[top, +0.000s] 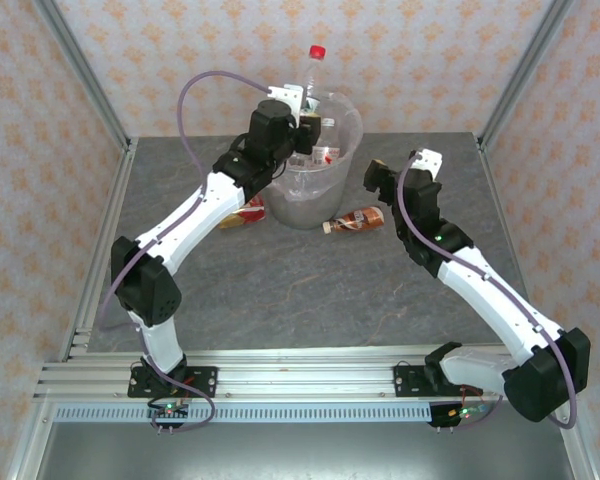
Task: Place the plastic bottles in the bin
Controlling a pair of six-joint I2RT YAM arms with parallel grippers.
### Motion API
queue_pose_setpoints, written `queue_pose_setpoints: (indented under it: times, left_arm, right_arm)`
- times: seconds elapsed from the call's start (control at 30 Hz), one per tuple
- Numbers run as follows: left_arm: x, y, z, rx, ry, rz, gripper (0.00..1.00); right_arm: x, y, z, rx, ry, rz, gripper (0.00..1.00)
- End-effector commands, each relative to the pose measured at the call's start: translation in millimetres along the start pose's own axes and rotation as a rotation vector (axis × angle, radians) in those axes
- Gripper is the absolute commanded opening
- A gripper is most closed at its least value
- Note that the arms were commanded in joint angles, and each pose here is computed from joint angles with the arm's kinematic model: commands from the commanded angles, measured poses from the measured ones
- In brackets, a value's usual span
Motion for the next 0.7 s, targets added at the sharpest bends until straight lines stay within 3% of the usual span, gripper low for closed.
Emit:
queue_pose_setpoints:
  times: [0.0, 0.2, 0.33, 0.67]
  left_arm:
    - [-2.0, -9.7, -12.1, 0.003, -0.101, 0.032, 0.48]
    - [-4.5, -20.3, -14.1, 0.002, -0.126, 0.057, 0.81]
    - [-8.1, -33.4, -23.8, -0.026, -0.111, 0.093, 1.0]
    - [1.7, -77.4, -35.7, -0.073, -0.096, 0.098, 1.0]
  right_arm:
    - [-3.6, -0.1, -6.0, -0.031, 0.033, 0.02, 0.99]
    - [-1.7, 7.0, 3.7, -0.001, 0.044, 0.02, 0.99]
    - [3.9, 22.5, 25.3, 0.086, 0.028, 0.017, 0.99]
    - [-7.8, 50.0, 52.1, 0.193, 0.08, 0.114, 0.99]
Point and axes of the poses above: each hand's point on the last joint's axis, 136 mm out from that joint toward the fingers, its own y axis out along the fingers, its own x axis along the line the jaws close on, z = x × y, the point moved 2 cm from there along -y, back along the fingers, and after that the axes turned 1 degree about y, right-handed, at the moved point
